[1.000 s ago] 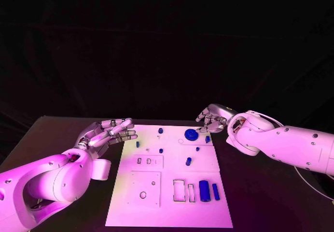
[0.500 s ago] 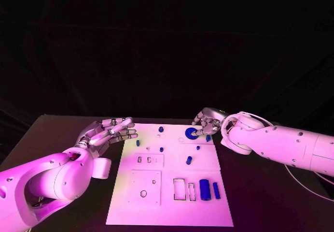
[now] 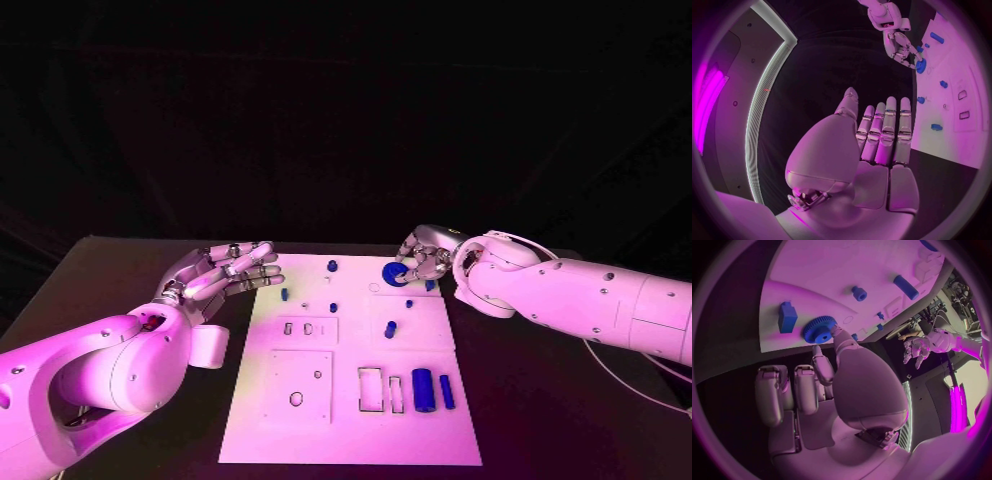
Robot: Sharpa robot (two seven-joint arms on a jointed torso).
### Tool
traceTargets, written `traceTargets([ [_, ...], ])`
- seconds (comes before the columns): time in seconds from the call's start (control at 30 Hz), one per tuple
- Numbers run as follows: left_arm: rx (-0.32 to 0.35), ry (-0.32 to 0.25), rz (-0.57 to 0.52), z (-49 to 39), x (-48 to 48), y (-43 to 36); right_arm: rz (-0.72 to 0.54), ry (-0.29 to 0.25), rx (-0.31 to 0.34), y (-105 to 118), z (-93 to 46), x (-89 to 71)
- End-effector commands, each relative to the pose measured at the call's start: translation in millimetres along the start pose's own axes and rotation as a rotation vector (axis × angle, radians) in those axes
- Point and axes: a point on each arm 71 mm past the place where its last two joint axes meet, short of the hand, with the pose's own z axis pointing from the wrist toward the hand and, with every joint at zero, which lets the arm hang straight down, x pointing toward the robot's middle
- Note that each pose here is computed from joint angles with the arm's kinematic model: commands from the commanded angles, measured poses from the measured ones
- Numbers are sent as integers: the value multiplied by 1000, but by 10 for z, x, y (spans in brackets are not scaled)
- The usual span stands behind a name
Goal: Assemble the parts on the task board
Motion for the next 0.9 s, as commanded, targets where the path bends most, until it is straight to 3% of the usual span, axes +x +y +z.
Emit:
traceTargets([
  [0.03,6,24,-4,5,31,-10,-22,27,2,4,5,29],
  [0.5,4,21,-3,5,22,-9,-25,62,18,-14,33,99],
  [0.9,2,19,-2,4,13,-9,-54,61,19,-24,42,109],
])
